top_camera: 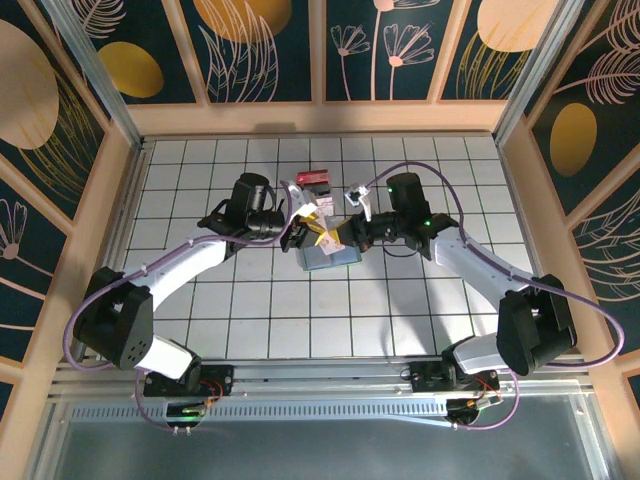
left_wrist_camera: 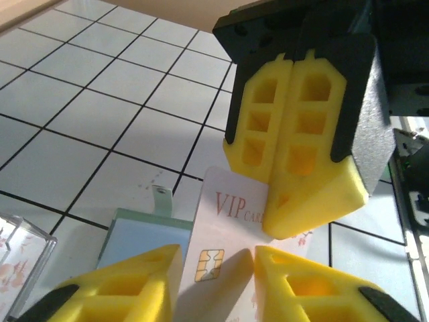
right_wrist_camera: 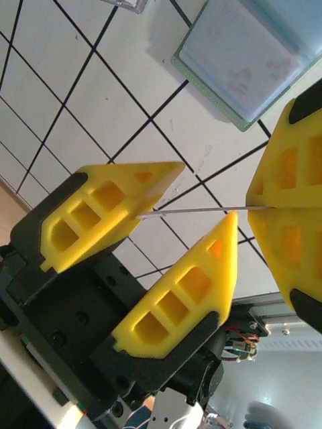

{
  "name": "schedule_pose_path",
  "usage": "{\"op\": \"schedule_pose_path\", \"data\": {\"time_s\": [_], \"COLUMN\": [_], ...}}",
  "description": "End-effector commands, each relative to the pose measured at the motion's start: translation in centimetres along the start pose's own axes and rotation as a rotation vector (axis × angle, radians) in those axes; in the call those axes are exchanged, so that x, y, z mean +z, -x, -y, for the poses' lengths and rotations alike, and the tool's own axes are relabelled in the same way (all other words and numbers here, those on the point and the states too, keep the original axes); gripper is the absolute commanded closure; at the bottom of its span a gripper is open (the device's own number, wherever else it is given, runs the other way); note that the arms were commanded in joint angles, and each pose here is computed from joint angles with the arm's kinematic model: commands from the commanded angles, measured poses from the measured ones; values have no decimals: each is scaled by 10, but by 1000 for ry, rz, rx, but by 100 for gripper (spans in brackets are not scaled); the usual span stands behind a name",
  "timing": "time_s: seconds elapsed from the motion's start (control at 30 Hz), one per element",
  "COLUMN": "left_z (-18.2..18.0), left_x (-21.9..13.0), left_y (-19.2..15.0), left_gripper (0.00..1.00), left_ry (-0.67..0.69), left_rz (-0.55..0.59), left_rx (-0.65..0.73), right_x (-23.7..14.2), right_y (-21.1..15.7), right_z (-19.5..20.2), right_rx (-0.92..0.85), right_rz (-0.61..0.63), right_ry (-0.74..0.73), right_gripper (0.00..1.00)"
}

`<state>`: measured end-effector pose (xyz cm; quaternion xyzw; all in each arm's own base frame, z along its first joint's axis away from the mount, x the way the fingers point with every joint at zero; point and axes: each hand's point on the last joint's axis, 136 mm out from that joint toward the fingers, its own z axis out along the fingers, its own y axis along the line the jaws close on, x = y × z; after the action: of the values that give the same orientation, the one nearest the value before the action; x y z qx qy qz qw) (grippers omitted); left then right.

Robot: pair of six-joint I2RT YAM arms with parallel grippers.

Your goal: Take the credit cards out of the card holder

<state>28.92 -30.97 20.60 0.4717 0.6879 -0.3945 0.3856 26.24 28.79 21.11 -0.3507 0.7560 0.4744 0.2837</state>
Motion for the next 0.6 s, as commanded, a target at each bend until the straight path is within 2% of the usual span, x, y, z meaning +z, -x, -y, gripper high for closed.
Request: {"op": "schedule_pose_path", "data": {"time_s": [0.0, 0.1, 0.2, 0.33, 0.4, 0.57], "left_z": [13, 12, 12, 2, -8, -20], "left_x": [-4, -4, -5, -10, -17, -52], "left_y": [12, 12, 15, 27, 35, 62], "left_gripper": [80, 100, 100, 100, 100, 100], "left_ry": [-66, -66, -59, 25, 112, 294], "left_rz": [17, 17, 26, 80, 142, 387], "left_rx": [33, 36, 41, 20, -15, -106], "right_x": [-7, -7, -8, -14, -22, -48], "right_y": [7, 9, 13, 25, 33, 51], "right_z": [-15, -14, -11, -4, 0, 2], "right_rx": [-81, -90, -90, -87, -86, -55], "right_rz": [19, 22, 33, 89, 140, 308], "right_ry": [45, 35, 14, -54, -93, -148], "right_gripper": [99, 98, 93, 67, 54, 45]}}
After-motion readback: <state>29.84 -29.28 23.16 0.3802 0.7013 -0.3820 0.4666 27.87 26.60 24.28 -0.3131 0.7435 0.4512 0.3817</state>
